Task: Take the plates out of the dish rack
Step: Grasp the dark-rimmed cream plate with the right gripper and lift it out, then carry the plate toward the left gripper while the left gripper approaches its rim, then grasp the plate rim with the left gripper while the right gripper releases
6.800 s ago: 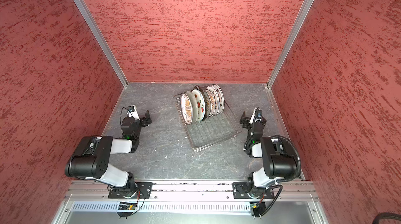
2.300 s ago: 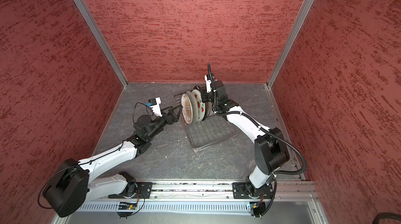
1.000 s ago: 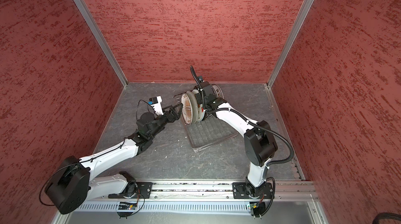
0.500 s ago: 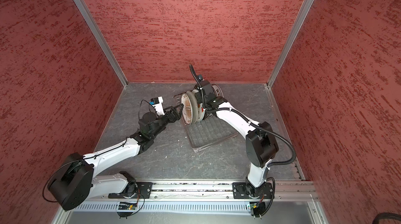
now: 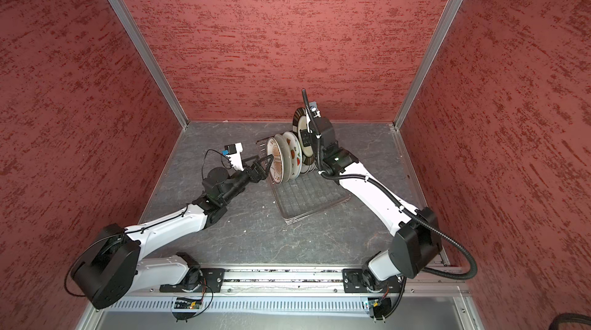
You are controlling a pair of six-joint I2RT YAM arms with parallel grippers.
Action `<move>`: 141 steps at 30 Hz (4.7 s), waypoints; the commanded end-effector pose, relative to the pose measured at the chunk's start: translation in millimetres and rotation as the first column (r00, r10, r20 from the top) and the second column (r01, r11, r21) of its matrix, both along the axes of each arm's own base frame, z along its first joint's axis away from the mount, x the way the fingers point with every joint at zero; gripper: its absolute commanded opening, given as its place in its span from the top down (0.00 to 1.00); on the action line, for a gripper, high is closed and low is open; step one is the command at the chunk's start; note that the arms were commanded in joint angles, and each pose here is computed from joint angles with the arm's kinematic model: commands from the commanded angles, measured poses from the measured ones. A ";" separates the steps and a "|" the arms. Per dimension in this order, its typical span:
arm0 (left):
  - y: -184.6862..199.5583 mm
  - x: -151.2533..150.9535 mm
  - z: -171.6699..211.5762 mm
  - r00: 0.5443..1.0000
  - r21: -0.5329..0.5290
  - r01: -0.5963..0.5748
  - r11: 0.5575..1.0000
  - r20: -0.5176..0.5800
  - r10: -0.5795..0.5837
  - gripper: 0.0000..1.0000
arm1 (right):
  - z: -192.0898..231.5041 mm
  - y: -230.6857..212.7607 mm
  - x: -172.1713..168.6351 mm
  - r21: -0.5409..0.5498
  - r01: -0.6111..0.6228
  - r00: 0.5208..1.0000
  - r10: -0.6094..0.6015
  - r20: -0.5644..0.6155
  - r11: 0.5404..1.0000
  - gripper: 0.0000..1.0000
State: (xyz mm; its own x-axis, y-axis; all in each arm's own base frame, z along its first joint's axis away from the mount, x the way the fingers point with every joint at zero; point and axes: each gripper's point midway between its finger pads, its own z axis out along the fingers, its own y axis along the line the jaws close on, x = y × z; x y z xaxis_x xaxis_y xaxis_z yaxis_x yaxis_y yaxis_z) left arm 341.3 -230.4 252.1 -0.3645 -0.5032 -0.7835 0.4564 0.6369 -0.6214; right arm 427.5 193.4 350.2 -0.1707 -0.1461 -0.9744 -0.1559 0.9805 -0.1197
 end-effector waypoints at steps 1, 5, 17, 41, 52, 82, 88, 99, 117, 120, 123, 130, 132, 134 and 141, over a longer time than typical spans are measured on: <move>-3.2 -0.4 3.9 1.000 0.012 0.010 1.000 0.029 -0.010 0.01 | 93.0 -28.8 -20.4 0.168 0.055 0.958 -0.100 0.270 0.984 1.00; -5.3 -0.8 6.9 0.999 0.009 0.022 1.000 0.032 -0.023 0.01 | 106.7 -40.7 -38.4 0.212 0.044 0.938 -0.114 0.328 0.976 1.00; -9.6 3.3 17.6 0.998 0.093 0.053 0.994 0.029 -0.056 0.01 | 129.4 -57.4 -50.4 0.366 -0.084 0.917 -0.072 0.393 0.927 1.00; 5.2 -21.0 52.0 0.943 -0.164 0.328 0.930 -0.003 -0.333 0.00 | 114.9 -61.2 -81.1 0.854 -0.213 0.975 0.051 0.215 0.474 1.00; -21.6 -1.2 55.4 0.923 -0.223 0.361 0.905 -0.051 -0.381 0.00 | 95.3 -36.8 -77.5 0.925 -0.269 0.952 0.223 0.212 0.269 1.00; -45.5 30.6 23.7 0.857 -0.336 0.332 0.881 -0.284 -0.431 0.78 | 53.9 -18.5 -39.1 0.913 -0.260 0.943 0.286 0.170 0.315 1.00; -48.8 32.8 19.7 0.824 -0.378 0.363 0.852 -0.296 -0.482 0.86 | 45.0 -14.7 -31.2 0.908 -0.245 0.946 0.288 0.147 0.340 1.00; -43.4 39.0 19.6 0.836 -0.368 0.335 0.867 -0.309 -0.454 1.00 | 52.4 5.6 -44.5 0.843 -0.415 0.874 0.407 0.265 0.342 0.68; 15.0 29.2 65.0 0.896 -0.400 0.275 0.874 -0.222 -0.383 1.00 | 61.7 19.7 -75.7 0.706 -0.591 0.771 0.530 0.353 0.390 0.01; 27.1 24.9 68.7 0.910 -0.401 0.251 0.881 -0.214 -0.356 1.00 | 60.7 13.1 -77.6 0.687 -0.574 0.795 0.502 0.340 0.445 0.01; 39.2 22.6 69.9 0.923 -0.400 0.219 0.890 -0.210 -0.322 1.00 | 57.9 6.9 -80.2 0.651 -0.560 0.816 0.480 0.323 0.513 0.01; 60.8 21.0 69.4 0.944 -0.402 0.145 0.904 -0.218 -0.248 1.00 | 35.9 -1.8 -75.8 0.522 -0.482 0.871 0.447 0.201 0.704 0.01; 67.9 20.8 69.4 0.952 -0.398 0.115 0.910 -0.218 -0.216 1.00 | 27.2 -4.2 -69.8 0.481 -0.444 0.892 0.427 0.151 0.756 0.01; 76.8 21.1 65.4 0.958 -0.386 0.062 0.921 -0.234 -0.163 1.00 | 18.4 -9.3 -61.5 0.453 -0.388 0.918 0.377 0.118 0.803 0.01; 111.3 23.8 48.3 0.953 -0.367 -0.116 0.923 -0.303 -0.001 1.00 | 5.2 14.7 -59.4 0.318 -0.409 0.912 0.398 0.101 0.856 0.01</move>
State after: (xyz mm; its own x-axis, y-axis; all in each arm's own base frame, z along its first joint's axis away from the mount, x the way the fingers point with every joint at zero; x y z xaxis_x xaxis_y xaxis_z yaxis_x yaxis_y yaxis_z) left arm 361.5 -136.2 261.4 -0.6196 -0.7183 -0.3164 0.0851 0.3393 -0.9368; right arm 367.0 202.5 348.0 -0.1969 0.2209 -0.9552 -0.5470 0.7838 0.2941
